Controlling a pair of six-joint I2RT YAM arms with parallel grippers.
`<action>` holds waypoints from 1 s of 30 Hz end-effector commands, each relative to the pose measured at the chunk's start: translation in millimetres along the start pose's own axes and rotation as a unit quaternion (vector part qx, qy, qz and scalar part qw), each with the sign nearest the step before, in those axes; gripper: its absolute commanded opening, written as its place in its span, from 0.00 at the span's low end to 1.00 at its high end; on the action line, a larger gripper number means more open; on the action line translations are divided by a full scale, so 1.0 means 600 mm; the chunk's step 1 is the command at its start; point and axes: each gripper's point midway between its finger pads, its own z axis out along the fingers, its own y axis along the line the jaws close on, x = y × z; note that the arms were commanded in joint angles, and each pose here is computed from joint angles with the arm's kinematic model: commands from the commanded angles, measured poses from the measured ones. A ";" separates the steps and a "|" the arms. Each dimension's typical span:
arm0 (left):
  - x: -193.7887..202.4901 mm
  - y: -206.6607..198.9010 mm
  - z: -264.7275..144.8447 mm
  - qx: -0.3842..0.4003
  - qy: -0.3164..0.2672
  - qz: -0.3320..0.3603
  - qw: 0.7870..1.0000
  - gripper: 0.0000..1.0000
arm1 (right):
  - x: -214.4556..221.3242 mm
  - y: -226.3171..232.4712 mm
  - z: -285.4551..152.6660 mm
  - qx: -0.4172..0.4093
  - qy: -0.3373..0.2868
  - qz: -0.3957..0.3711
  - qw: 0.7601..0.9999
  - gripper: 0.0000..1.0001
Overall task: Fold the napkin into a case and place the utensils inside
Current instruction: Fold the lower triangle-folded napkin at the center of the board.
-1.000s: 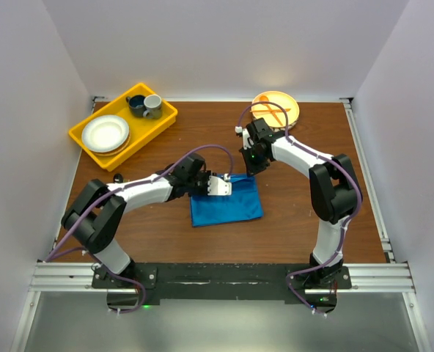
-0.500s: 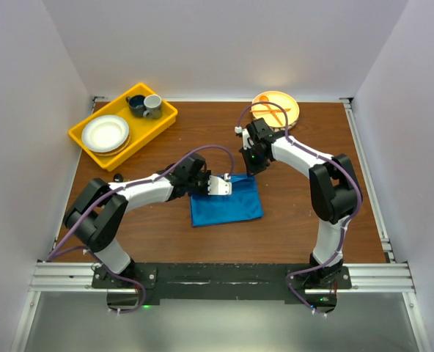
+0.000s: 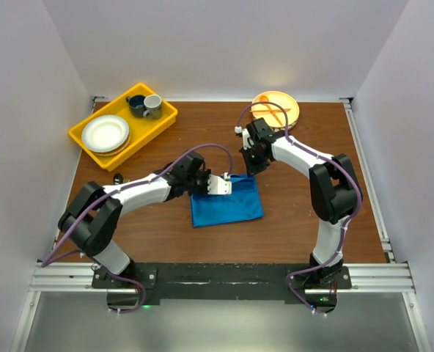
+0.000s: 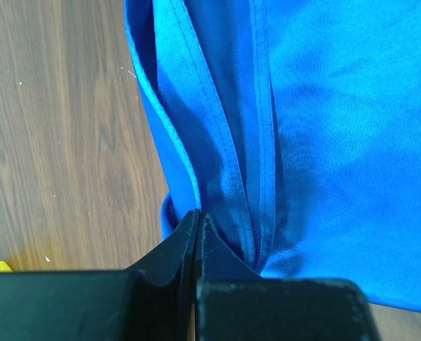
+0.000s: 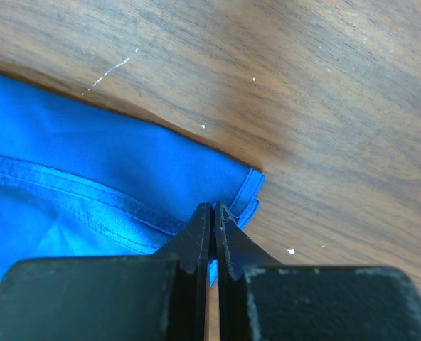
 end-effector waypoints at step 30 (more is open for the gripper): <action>-0.032 0.028 -0.001 -0.023 -0.016 0.039 0.999 0.00 | -0.037 0.003 -0.030 -0.006 -0.031 -0.006 0.999 0.03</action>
